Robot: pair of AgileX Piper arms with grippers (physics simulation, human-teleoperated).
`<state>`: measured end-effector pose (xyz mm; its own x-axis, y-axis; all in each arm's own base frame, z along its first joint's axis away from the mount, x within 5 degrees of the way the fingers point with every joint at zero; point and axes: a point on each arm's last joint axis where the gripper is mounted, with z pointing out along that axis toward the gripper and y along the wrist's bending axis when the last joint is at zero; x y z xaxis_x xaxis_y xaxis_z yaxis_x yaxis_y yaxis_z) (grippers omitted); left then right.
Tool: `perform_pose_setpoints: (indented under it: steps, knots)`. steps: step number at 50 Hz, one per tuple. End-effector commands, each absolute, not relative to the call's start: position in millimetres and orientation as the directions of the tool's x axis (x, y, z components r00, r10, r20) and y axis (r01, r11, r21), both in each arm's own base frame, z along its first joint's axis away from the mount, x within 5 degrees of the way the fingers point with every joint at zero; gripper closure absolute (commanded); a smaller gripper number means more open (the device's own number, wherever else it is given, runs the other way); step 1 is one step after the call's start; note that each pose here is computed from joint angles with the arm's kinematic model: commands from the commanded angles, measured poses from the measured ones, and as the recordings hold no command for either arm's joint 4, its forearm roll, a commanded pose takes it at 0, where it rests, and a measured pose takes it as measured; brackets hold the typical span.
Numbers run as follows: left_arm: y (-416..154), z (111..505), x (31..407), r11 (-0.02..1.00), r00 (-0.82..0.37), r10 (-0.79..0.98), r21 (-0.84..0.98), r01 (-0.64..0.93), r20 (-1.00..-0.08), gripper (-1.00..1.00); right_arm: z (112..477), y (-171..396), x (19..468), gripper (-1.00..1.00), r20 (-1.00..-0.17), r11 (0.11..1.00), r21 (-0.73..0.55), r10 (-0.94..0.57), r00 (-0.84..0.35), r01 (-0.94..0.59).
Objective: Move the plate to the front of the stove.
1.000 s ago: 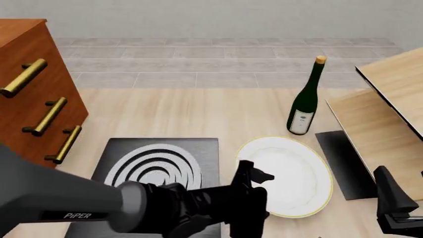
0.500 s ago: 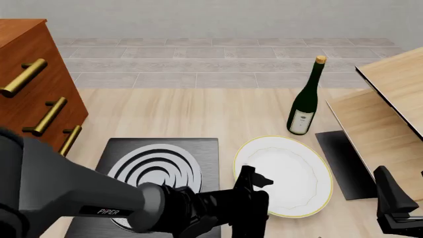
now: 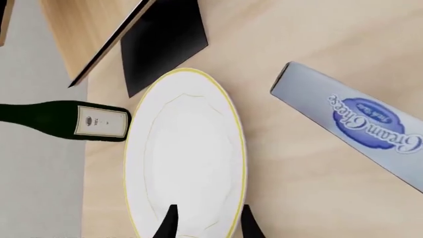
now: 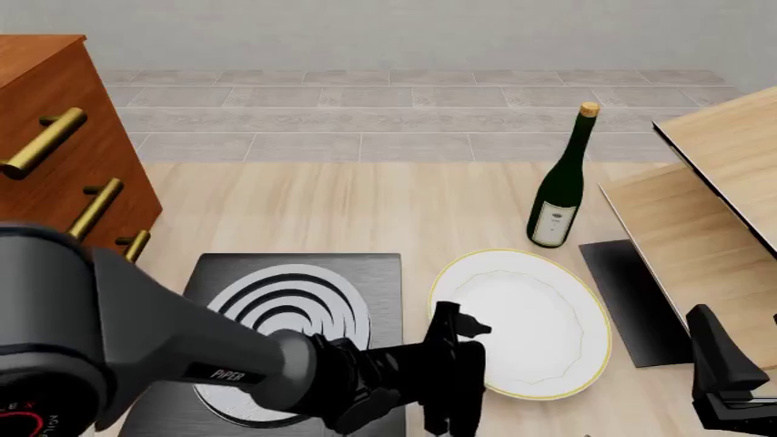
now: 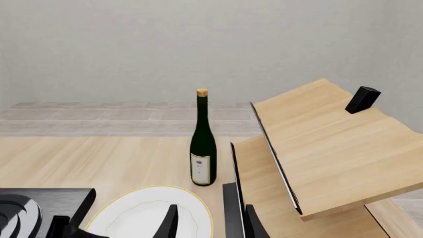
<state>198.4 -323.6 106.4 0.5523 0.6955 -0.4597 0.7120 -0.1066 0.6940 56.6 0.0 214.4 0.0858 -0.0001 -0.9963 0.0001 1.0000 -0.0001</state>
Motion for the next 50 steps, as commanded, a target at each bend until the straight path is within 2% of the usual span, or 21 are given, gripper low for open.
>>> perform_pose_setpoints:
  steps: [1,9,10,34,50]
  knots:
    - [-322.0,88.7,205.2,-0.136,0.551,0.717,0.689,0.712,-0.427,-1.00,214.4,0.0,56.6,-1.00,-0.996,1.000,0.000,0.000,0.086,0.000]
    - [-321.1,80.8,208.5,-0.137,0.541,0.726,0.682,0.718,-0.424,-1.00,214.4,0.0,56.6,-1.00,-0.996,1.000,0.000,0.000,0.085,0.000]
    - [-321.1,81.8,208.4,-0.135,0.541,0.726,0.683,0.718,-0.426,1.00,214.4,0.0,56.6,-1.00,-0.996,1.000,0.000,0.000,0.086,0.000]
    - [-316.1,88.0,199.1,-0.154,0.571,0.710,0.699,0.698,-0.413,1.00,214.4,0.0,56.6,-1.00,-0.996,1.000,0.000,0.000,0.086,0.000]
    - [-300.1,115.1,191.6,-0.143,0.612,0.685,0.750,0.646,-0.397,1.00,214.4,0.0,56.6,-1.00,-0.996,1.000,0.000,0.000,0.086,0.000]
